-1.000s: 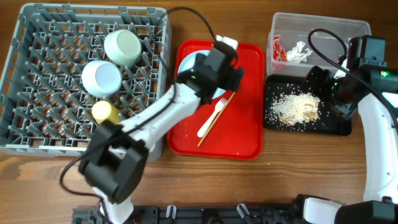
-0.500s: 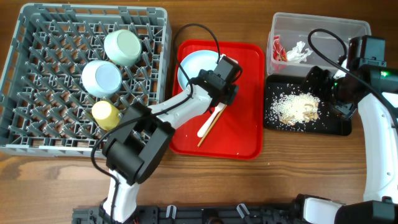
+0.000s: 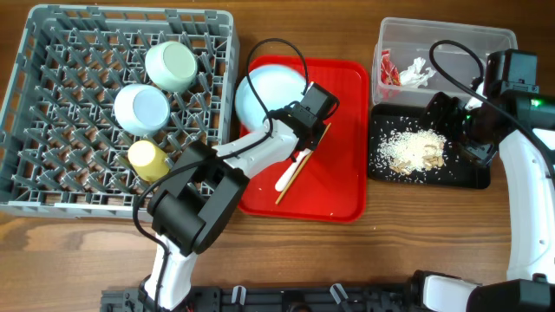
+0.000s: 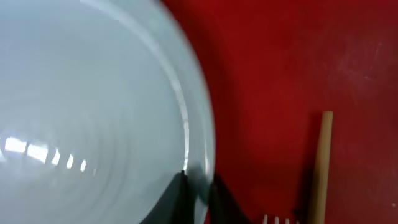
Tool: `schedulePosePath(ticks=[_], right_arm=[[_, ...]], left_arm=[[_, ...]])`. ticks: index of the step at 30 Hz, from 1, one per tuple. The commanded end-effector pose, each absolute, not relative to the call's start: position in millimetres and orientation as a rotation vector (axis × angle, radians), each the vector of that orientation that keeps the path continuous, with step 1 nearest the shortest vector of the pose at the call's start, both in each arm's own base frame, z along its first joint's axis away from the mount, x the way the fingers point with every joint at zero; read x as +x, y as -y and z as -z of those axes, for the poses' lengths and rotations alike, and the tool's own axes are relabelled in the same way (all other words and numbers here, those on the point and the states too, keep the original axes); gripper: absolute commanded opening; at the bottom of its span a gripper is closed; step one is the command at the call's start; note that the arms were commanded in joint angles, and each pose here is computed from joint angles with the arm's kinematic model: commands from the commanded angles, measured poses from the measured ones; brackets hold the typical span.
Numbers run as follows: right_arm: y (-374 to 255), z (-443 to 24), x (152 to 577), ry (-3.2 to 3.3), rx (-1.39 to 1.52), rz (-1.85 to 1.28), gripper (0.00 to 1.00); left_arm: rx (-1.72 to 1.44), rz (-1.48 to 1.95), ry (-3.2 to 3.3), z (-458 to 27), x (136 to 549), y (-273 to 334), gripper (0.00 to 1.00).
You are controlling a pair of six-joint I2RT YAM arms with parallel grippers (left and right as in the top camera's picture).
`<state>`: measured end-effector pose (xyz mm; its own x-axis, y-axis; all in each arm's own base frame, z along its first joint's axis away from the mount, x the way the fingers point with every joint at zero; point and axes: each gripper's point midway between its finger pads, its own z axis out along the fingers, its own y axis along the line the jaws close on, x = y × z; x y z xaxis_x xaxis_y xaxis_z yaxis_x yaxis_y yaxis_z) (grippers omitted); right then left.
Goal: Sort waste into correct bins and load items into the dishwasher rack
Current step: 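Reach the left gripper to the white plate and grasp its edge, then carry the white plate into the rack and stand it upright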
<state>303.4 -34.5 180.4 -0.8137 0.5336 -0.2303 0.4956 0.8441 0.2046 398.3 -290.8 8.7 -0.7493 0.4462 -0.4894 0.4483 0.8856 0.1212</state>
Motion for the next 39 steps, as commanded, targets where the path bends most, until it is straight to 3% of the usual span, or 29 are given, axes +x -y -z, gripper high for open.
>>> schedulePosePath(ticks=[1, 10, 27, 39], right_arm=[[36, -188, 305, -2.721, 0.767, -0.192, 1.00], [36, -188, 305, -2.721, 0.766, -0.192, 1.00], [36, -188, 305, -2.721, 0.767, -0.192, 1.00], [36, -188, 305, -2.721, 0.767, -0.192, 1.00]], left_arm=[[0.668, -0.026, -2.556, 5, 394, 288, 0.04], [0.771, -0.181, -2.454, -12, 404, 282, 0.04], [0.708, -0.110, -2.208, -139, 420, 296, 0.04], [0.473, 0.111, -2.144, -221, 437, 253, 0.04]])
